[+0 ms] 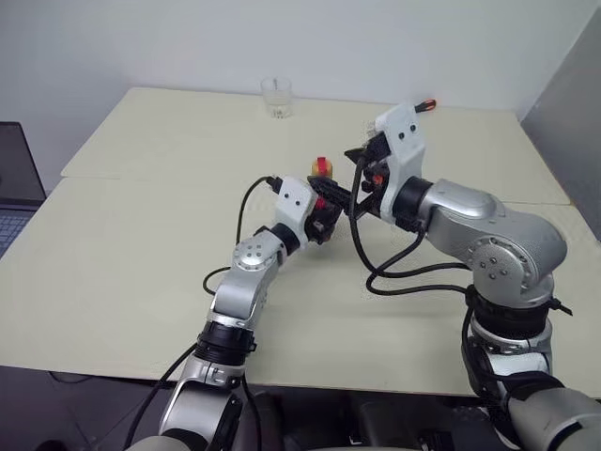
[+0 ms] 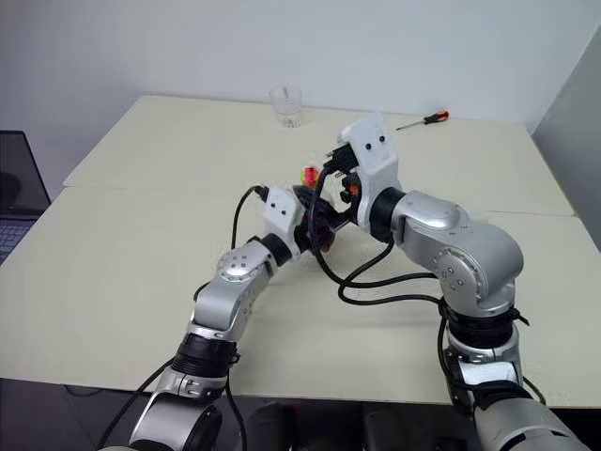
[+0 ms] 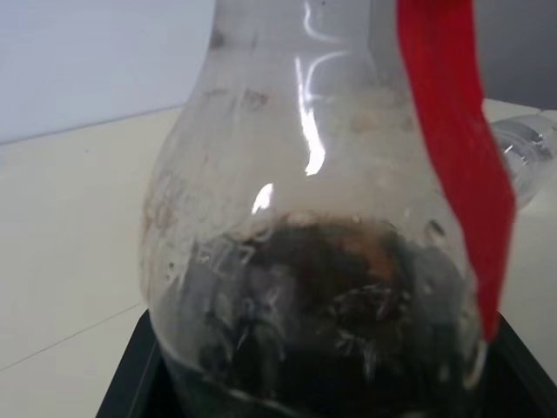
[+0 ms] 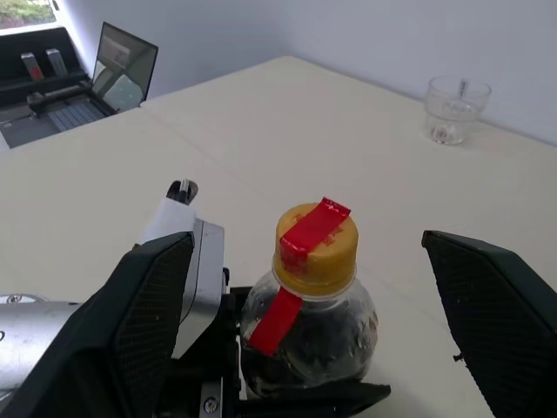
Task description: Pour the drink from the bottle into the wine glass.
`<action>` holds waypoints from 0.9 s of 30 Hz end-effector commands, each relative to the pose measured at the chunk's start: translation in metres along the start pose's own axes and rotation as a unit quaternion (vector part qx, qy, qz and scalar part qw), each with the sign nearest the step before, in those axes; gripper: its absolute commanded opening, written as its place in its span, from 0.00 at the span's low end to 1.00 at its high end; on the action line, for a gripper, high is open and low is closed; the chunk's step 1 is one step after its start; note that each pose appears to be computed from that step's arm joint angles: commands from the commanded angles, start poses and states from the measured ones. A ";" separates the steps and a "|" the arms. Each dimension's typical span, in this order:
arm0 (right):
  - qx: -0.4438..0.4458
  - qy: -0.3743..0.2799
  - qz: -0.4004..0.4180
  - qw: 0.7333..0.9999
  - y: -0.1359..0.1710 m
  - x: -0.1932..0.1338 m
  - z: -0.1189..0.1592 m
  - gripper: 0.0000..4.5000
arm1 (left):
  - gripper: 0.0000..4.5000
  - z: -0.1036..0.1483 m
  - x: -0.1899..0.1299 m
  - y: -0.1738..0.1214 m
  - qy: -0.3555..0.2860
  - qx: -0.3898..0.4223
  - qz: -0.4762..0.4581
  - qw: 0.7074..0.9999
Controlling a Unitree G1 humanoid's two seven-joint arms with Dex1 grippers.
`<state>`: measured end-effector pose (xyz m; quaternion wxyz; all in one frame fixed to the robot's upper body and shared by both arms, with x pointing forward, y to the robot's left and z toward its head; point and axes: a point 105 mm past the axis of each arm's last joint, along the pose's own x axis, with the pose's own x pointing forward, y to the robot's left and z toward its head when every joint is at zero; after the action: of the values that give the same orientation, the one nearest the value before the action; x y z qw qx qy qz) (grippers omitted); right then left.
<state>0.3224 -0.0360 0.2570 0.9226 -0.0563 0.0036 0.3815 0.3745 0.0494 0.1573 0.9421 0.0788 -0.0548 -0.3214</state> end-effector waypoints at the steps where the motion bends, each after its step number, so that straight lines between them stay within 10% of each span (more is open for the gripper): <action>1: -0.004 -0.029 -0.004 1.000 0.001 -0.002 0.014 1.00 | 0.49 0.022 0.006 -0.004 -0.034 0.017 -0.005 0.999; 13: 0.029 -0.038 -0.027 0.998 -0.008 0.004 0.010 1.00 | 0.48 0.022 0.008 -0.010 -0.037 0.009 -0.013 0.999; 22: 0.045 -0.028 -0.027 0.998 -0.009 0.008 0.004 0.41 | 0.47 0.027 0.009 -0.015 -0.045 0.011 -0.020 0.999; 27: 0.046 -0.024 -0.025 0.998 -0.009 0.009 0.002 0.41 | 0.46 0.027 0.008 -0.014 -0.046 0.013 -0.018 0.999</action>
<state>0.3364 -0.0340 0.2499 0.9327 -0.0094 0.0181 0.3602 0.3721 0.0378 0.1557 0.9382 0.0735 -0.0535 -0.3341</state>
